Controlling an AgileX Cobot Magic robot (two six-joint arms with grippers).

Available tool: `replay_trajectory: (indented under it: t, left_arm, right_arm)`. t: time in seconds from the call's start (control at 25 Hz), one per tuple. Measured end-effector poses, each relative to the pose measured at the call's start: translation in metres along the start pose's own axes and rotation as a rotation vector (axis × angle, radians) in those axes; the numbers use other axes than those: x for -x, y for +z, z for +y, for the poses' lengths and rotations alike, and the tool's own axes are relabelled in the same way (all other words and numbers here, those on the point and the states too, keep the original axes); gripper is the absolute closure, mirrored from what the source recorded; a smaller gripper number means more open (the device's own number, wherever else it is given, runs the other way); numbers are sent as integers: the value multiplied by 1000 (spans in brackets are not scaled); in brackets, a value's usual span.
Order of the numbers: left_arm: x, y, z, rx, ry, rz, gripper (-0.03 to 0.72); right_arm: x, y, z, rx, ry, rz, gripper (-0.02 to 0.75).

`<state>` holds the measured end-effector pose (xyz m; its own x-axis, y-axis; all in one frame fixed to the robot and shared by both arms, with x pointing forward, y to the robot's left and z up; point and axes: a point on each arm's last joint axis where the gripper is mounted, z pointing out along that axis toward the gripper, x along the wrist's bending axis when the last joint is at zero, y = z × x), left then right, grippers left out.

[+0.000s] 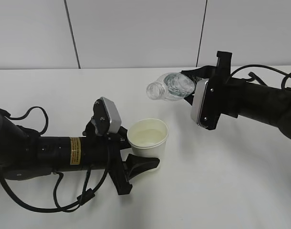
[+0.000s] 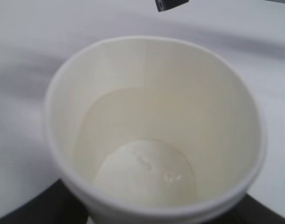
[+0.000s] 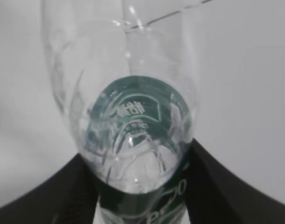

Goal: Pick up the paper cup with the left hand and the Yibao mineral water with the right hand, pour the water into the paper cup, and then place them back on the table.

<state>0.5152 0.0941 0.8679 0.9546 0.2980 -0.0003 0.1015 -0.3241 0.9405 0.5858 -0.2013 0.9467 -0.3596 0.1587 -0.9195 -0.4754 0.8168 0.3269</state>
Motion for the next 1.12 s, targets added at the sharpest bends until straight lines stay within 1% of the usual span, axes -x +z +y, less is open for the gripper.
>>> replay_trajectory:
  t: [0.32, 0.68, 0.8, 0.92, 1.04, 1.12]
  left_arm:
    - [-1, 0, 0, 4, -9, 14, 257]
    - [-10, -1, 3, 32, -42, 110, 257]
    - [-12, -1, 3, 35, -34, 128, 257]
    - [-14, -1, 3, 39, -44, 155, 257]
    - [-18, -2, 1, 24, -60, 201, 261]
    - [-21, -3, 0, 9, -62, 231, 260]
  right_arm:
    - [0, 0, 0, 0, 374, 0, 366]
    - [0, 0, 0, -1, 748, -1, 366]
    - [0, 0, 0, -1, 851, -2, 366]
    - [0, 0, 0, -1, 944, -2, 366]
    - [0, 0, 0, -1, 1033, -2, 365]
    - [0, 0, 0, -2, 1057, -1, 366]
